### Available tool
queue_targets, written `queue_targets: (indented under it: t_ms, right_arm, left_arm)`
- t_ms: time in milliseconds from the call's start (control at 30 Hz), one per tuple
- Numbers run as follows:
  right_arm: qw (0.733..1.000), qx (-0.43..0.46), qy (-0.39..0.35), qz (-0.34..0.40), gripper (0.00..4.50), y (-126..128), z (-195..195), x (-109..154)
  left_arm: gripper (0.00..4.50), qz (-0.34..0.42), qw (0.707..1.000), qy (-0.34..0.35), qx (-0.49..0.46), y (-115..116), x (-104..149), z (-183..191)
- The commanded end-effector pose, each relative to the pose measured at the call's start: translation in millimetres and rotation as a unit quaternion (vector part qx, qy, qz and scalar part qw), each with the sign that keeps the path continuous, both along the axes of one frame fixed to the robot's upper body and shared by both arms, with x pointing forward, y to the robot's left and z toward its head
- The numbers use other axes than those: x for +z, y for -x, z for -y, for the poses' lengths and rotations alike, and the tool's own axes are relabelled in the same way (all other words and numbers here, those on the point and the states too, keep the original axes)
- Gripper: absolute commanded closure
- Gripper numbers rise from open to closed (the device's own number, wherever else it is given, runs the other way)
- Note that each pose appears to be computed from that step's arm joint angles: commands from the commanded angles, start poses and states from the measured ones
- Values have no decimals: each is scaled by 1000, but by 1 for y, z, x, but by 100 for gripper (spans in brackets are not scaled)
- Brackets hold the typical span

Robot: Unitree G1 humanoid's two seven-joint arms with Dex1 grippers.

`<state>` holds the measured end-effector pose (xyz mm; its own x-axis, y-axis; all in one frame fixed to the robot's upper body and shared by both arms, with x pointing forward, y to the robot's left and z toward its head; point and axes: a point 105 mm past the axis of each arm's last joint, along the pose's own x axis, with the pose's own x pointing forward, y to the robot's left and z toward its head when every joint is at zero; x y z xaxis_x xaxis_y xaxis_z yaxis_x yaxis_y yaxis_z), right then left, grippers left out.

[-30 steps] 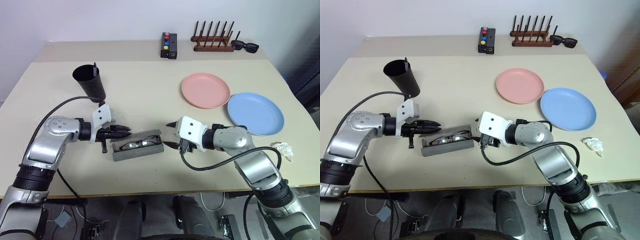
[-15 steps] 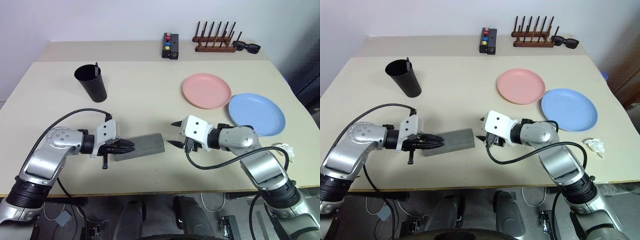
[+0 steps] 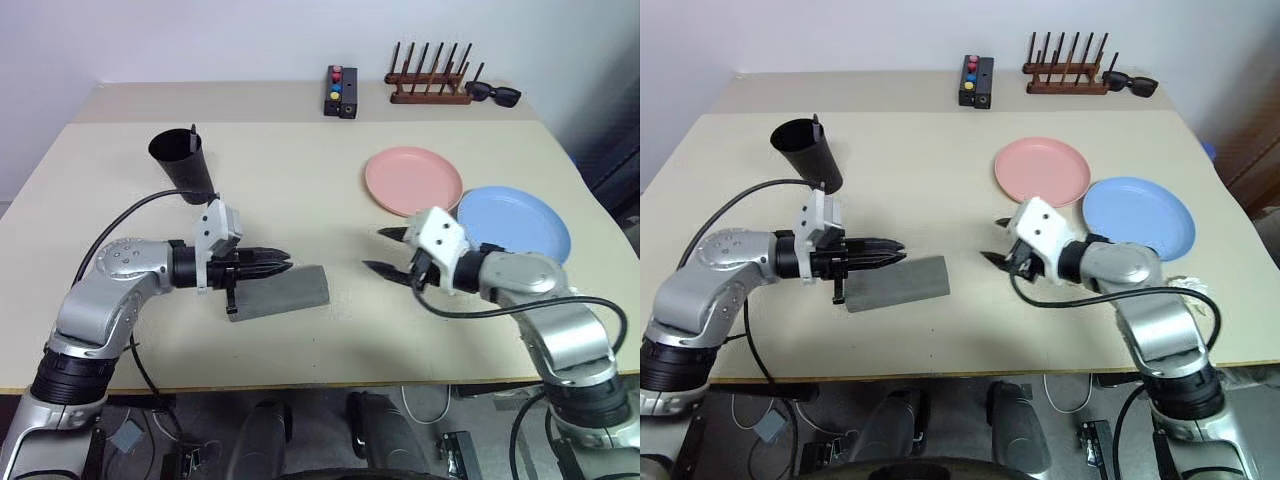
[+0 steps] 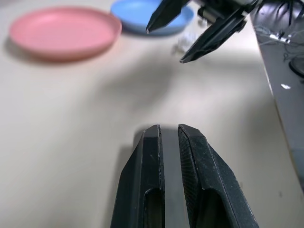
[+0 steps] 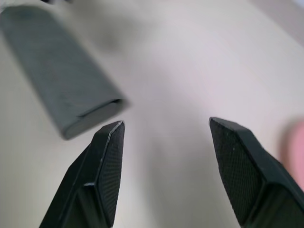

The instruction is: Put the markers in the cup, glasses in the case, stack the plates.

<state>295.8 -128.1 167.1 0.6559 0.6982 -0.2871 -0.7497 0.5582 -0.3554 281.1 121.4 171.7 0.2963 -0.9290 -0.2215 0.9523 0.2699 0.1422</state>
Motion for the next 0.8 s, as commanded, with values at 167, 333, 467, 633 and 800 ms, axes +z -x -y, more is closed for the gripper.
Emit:
queue_targets:
  t_ms: [167,333,467,633,800]
  right_arm:
    - [991,-120,53,32,164,-26,50,-4]
    - [982,-113,130,76,164,-54,53,-18]
    - [969,-121,178,122,164,-84,59,-21]
    - [954,-109,231,155,164,-114,60,-30]
    - [951,-101,243,160,164,-127,58,-39]
  left_arm:
    - [397,14,1000,3,3,-6,-2,13]
    - [397,19,999,1,32,-16,-7,11]
    - [397,19,999,5,42,-16,-5,4]
    - [397,15,999,11,26,-2,-3,-2]
    - [397,14,999,18,37,2,-3,-3]
